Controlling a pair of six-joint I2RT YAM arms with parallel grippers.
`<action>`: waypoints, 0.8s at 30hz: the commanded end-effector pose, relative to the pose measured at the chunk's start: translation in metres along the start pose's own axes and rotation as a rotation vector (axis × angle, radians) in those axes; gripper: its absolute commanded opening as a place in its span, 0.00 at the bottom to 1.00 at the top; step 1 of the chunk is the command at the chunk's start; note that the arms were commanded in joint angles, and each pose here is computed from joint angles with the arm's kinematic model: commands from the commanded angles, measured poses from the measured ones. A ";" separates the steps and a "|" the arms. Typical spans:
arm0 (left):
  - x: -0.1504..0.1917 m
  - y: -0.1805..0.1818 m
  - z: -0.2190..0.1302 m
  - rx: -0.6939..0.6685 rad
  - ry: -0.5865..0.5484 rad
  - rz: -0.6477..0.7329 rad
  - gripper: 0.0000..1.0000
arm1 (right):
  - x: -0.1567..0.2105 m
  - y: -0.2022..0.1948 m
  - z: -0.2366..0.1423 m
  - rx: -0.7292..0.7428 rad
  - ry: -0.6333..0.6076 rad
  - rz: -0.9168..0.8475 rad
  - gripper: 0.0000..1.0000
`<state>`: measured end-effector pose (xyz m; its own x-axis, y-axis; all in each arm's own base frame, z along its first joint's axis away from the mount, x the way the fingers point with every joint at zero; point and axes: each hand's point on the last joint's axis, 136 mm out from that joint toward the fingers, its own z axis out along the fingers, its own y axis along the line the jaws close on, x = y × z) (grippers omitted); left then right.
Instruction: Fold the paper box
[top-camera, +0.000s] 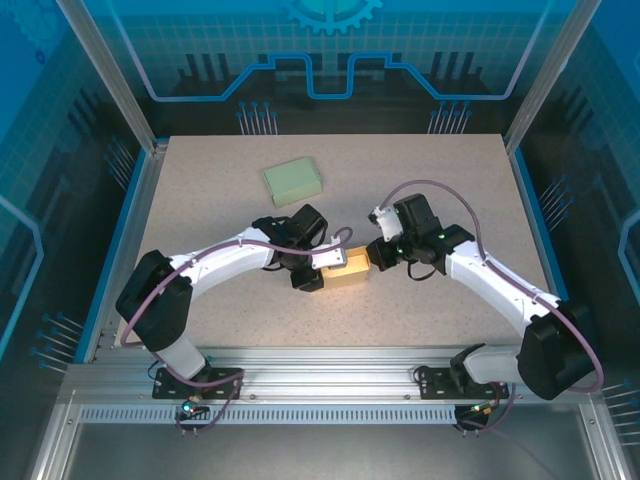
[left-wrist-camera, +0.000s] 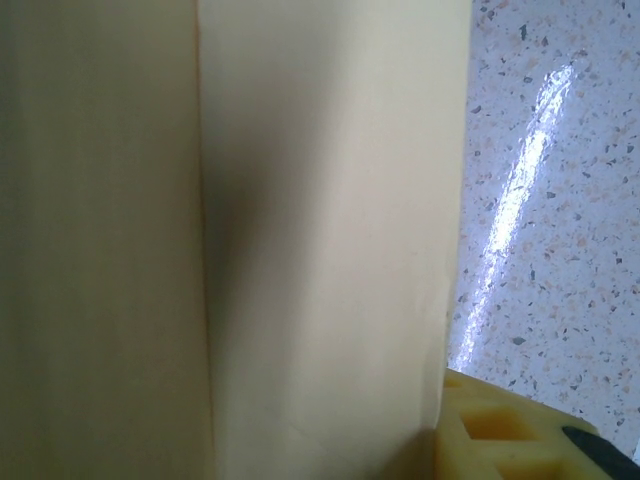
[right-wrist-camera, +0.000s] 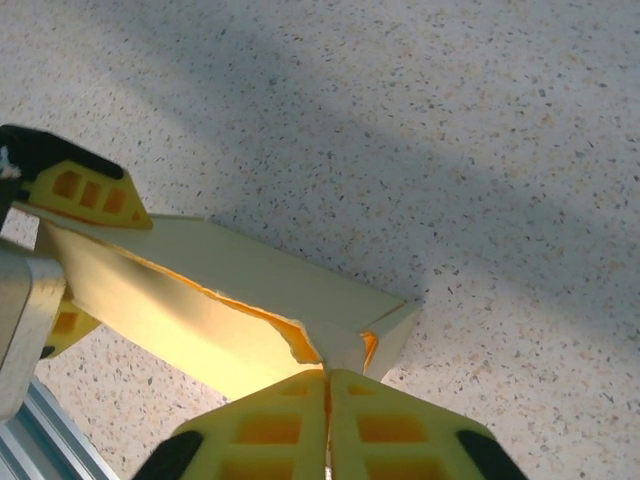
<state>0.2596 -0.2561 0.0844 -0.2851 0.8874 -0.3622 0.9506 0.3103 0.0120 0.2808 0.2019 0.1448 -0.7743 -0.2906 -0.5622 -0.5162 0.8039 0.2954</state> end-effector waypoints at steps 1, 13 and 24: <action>0.008 0.005 0.008 -0.006 0.044 -0.022 0.39 | -0.003 0.015 0.004 -0.022 0.017 0.028 0.07; 0.009 0.007 0.014 -0.004 0.062 -0.025 0.39 | -0.003 0.026 0.015 0.022 0.037 0.084 0.00; 0.009 0.007 0.015 -0.002 0.065 -0.021 0.39 | -0.010 0.037 0.021 -0.036 0.015 0.138 0.00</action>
<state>0.2629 -0.2547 0.0835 -0.3219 0.8804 -0.3483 0.9400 0.3412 -0.0063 0.2896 0.2166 0.1423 -0.8362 -0.1652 -0.5230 -0.3668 0.8773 0.3094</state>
